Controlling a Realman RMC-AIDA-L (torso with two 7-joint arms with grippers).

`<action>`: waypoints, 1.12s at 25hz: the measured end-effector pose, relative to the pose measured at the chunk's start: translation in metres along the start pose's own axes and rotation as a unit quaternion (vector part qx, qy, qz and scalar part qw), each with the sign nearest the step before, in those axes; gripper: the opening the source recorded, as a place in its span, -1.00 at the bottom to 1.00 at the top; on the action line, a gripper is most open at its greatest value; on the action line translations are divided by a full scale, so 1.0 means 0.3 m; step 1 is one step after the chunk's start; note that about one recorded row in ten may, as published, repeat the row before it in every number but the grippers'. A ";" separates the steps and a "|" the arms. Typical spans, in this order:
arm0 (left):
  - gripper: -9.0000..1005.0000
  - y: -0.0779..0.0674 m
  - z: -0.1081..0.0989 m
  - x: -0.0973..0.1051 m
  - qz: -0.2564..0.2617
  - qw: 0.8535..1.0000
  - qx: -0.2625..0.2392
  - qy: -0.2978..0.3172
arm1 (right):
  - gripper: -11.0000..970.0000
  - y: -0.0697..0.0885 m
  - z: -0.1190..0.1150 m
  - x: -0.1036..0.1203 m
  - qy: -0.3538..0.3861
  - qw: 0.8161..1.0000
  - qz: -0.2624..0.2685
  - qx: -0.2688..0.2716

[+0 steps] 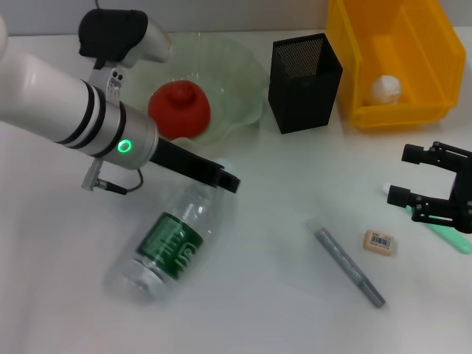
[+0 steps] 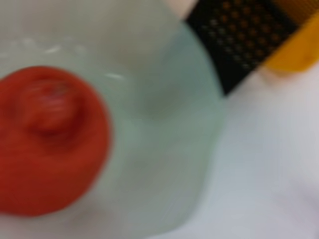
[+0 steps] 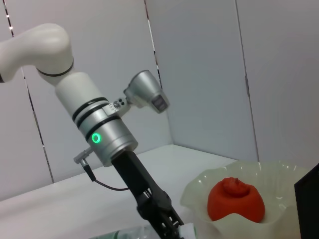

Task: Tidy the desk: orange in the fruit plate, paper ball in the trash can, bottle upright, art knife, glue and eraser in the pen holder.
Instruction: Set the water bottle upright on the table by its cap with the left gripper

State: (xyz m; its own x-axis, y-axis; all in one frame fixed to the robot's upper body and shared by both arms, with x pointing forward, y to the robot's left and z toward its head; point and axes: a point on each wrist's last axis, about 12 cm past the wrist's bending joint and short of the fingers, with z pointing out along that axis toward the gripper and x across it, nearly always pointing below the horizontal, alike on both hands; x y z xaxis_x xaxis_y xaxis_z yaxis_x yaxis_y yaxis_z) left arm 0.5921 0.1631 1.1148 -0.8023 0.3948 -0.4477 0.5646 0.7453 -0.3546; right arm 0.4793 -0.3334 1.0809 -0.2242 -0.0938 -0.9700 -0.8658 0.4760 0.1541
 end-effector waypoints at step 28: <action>-0.11 0.052 -0.152 0.289 0.198 0.917 0.191 -0.290 | 0.64 -0.005 0.031 0.002 -0.058 0.997 0.037 0.022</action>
State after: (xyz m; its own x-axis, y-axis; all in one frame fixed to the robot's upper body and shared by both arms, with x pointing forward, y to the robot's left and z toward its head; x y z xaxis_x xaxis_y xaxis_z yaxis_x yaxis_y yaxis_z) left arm 0.5227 0.2334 1.1078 -0.3445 0.1600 -0.9250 0.9049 0.3188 -0.2818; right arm 0.4846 -0.3261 1.0784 -0.2323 0.0436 -0.9717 -0.8278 0.5155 0.2211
